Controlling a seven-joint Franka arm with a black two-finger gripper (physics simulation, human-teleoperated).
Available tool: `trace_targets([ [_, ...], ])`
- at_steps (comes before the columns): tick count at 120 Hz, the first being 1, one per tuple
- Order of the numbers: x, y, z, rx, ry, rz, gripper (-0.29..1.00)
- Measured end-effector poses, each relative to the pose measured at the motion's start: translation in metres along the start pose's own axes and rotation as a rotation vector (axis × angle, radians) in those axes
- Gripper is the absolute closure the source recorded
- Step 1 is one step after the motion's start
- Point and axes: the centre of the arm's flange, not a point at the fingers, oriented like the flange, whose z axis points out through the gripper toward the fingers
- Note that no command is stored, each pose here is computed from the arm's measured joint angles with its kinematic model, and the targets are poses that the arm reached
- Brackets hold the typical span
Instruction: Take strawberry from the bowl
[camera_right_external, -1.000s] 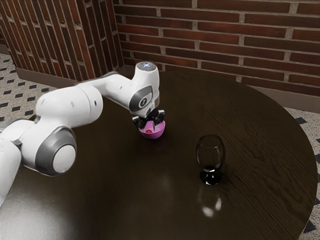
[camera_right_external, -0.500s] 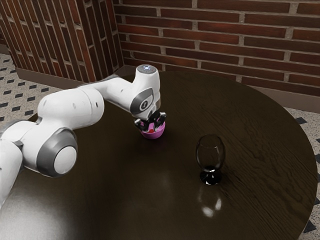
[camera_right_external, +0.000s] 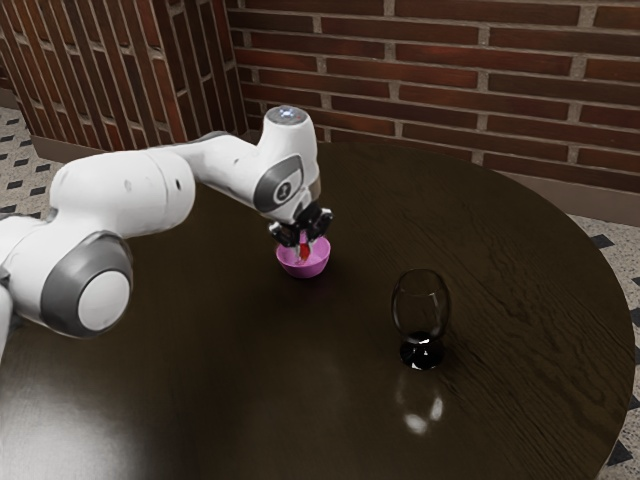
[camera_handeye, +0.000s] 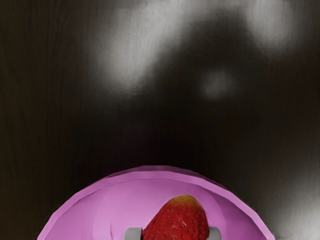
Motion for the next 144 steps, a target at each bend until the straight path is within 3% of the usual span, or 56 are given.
trace_targets([
  [27,0.071,0.006,0.014,0.007,0.093,0.023,0.73],
  [53,0.088,0.001,0.022,0.049,0.110,0.010,0.72],
  [71,0.099,-0.008,0.016,0.060,0.101,0.023,0.40],
  [83,0.100,-0.012,0.004,0.074,0.089,0.023,0.25],
  [104,0.062,0.024,-0.131,0.166,0.008,-0.060,0.11],
  [113,0.051,0.039,-0.187,0.223,-0.004,-0.157,0.08],
  [124,0.026,0.083,-0.270,0.277,0.001,-0.426,0.05],
  [135,0.005,0.138,-0.318,0.246,0.051,-0.749,0.03],
  [144,0.001,0.180,-0.351,0.182,0.063,-0.987,0.02],
])
